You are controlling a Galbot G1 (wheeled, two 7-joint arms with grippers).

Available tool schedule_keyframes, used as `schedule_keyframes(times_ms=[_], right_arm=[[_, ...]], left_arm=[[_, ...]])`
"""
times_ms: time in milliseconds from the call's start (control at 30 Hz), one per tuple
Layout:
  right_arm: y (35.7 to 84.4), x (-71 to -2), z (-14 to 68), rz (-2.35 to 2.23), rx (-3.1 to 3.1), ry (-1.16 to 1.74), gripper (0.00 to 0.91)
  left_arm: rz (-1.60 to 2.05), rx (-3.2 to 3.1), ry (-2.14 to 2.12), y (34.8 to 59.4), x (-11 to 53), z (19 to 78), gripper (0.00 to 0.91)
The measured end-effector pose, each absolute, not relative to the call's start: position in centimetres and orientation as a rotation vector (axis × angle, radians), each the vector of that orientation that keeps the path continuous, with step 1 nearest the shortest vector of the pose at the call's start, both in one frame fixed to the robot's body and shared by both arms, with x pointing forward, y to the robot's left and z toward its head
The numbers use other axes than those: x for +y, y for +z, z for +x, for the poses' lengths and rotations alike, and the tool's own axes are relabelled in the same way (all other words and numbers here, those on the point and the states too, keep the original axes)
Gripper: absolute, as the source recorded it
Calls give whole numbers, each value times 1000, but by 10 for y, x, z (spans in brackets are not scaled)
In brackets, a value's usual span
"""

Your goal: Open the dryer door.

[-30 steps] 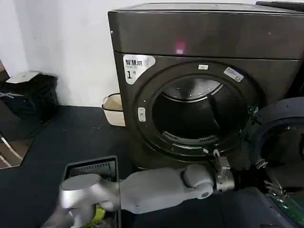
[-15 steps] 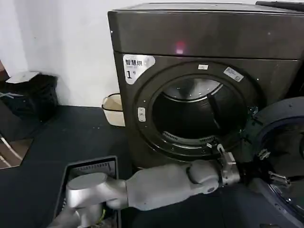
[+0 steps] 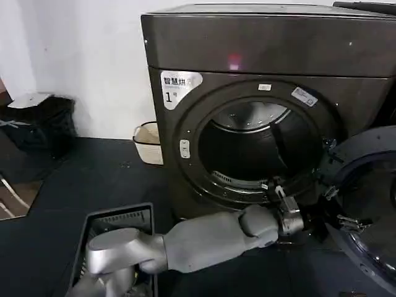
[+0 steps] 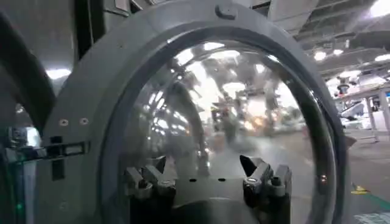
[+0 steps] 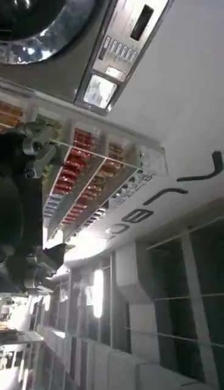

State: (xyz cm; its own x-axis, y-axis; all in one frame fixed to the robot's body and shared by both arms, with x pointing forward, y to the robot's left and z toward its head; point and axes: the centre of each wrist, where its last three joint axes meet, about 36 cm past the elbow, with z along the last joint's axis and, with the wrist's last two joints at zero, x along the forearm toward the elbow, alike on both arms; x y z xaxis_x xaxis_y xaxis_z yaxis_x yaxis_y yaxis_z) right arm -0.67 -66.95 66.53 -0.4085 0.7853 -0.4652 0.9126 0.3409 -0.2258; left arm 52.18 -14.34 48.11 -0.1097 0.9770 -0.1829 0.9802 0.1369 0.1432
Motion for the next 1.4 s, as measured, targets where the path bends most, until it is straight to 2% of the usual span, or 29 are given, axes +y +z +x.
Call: schedule_keyframes(times_ms=[300,633,933,1400], right_arm=[[664,-671,-5,1517,2334,-660,907],[666,-675,2,1497,2327,-649,907],[665,-673,11,1463,2341,-652,907],[669,-672,11,1475,2293,-652,907]], left_arm=[[1905,2158,-66,491,-144,521,907],[1862,2075,-317,509,-147,493,907],[1713,2115,-265,491,-62,512,907],[1587,2289,-246,505,68,493,907]])
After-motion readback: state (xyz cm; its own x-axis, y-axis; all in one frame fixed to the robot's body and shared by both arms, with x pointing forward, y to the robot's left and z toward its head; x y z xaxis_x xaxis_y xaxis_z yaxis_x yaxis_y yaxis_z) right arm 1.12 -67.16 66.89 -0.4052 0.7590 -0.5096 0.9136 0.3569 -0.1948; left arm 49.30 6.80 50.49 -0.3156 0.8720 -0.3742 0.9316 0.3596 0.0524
